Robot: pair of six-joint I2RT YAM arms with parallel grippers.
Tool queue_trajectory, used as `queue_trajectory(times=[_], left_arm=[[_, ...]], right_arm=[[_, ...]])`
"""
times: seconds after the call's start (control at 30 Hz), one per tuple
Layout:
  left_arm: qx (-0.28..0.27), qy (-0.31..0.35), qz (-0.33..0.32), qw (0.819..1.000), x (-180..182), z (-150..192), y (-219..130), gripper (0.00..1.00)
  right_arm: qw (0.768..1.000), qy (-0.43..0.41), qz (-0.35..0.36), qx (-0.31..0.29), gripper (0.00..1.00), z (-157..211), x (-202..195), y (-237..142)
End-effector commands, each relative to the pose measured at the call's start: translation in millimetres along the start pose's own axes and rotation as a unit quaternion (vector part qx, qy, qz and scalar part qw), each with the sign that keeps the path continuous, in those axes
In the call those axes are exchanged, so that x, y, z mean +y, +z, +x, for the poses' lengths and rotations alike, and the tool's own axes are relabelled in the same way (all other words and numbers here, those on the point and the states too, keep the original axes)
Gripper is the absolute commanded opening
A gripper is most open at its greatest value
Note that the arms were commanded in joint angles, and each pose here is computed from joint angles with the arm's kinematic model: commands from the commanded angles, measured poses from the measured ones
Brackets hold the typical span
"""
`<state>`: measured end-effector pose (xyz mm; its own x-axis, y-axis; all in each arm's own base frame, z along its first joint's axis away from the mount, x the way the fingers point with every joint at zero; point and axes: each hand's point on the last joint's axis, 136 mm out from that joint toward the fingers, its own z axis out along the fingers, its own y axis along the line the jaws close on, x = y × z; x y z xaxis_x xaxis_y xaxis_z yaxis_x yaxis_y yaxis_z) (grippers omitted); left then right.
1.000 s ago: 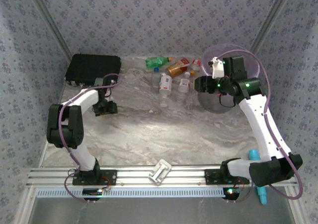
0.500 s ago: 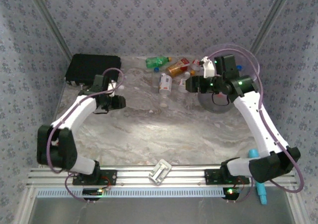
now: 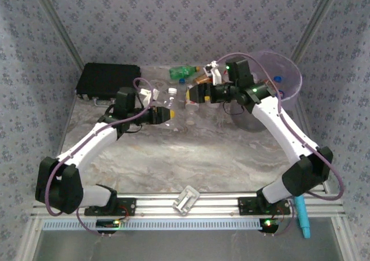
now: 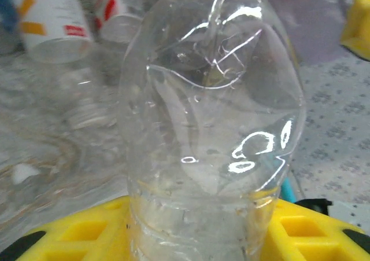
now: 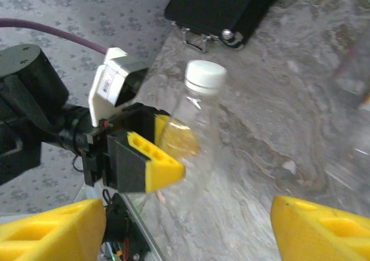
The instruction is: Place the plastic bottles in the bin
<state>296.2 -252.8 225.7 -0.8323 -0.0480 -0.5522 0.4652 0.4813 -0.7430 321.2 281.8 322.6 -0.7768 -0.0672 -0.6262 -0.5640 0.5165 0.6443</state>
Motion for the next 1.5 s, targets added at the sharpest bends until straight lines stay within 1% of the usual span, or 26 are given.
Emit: queue_trajectory(times=[0.0,0.1,0.33,0.43,0.53,0.63,0.8,0.87,0.93,0.97,1.07,1.17,1.23,1.27,1.37,1.47], left_arm=[[-0.028,0.046,0.071,0.996,-43,-15,-7,0.44],[-0.031,0.057,0.083,0.994,-52,-15,-7,0.44],[-0.035,0.078,0.107,0.991,-74,-19,-4,0.43],[-0.033,0.081,0.102,0.991,-77,-22,-1,0.43],[-0.035,0.083,0.101,0.991,-78,-26,1,0.43],[-0.041,0.081,0.089,0.992,-75,-30,3,0.44],[-0.049,0.073,0.07,0.994,-66,-35,7,0.48],[-0.052,0.073,0.068,0.994,-66,-36,7,0.48],[-0.056,0.074,0.067,0.993,-67,-38,6,0.5],[-0.058,0.074,0.066,0.993,-68,-39,6,0.52],[-0.063,0.076,0.062,0.993,-69,-42,3,0.62],[-0.066,0.077,0.053,0.993,-67,-41,1,0.76],[-0.069,0.076,0.048,0.994,-66,-41,-1,0.87],[-0.071,0.077,0.044,0.994,-66,-41,-3,0.89],[-0.07,0.072,0.031,0.994,-61,-36,-5,0.9],[-0.065,0.062,0.002,0.996,-48,-30,-4,0.9]], right_arm=[[0.998,-0.021,-0.05,-0.02,0.82,-21,28,4],[0.998,-0.02,-0.057,-0.01,0.83,-21,29,14],[0.999,-0.004,-0.044,0.018,0.82,-15,14,40],[0.999,-0.002,-0.046,0.028,0.81,-13,13,48],[0.999,0.002,-0.038,0.035,0.77,-11,9,54],[0.998,0.009,-0.04,0.042,0.72,-8,8,60],[0.999,0.015,-0.017,0.038,0.54,-10,0,61],[0.999,0.014,-0.016,0.035,0.51,-12,1,60],[0.999,0.013,-0.015,0.032,0.45,-15,2,60],[0.999,0.011,-0.016,0.03,0.42,-17,3,59],[1.0,0.002,-0.013,0.023,0.4,-24,7,55],[1.0,-0.009,-0.002,0.014,0.39,-33,8,49],[1.0,-0.02,0.01,0.003,0.38,-43,8,38],[0.999,-0.024,0.021,-0.001,0.38,-47,5,31],[0.997,-0.04,0.058,-0.044,0.38,-74,-2,-5],[0.986,-0.057,0.12,-0.1,0.38,-102,-14,-57]])
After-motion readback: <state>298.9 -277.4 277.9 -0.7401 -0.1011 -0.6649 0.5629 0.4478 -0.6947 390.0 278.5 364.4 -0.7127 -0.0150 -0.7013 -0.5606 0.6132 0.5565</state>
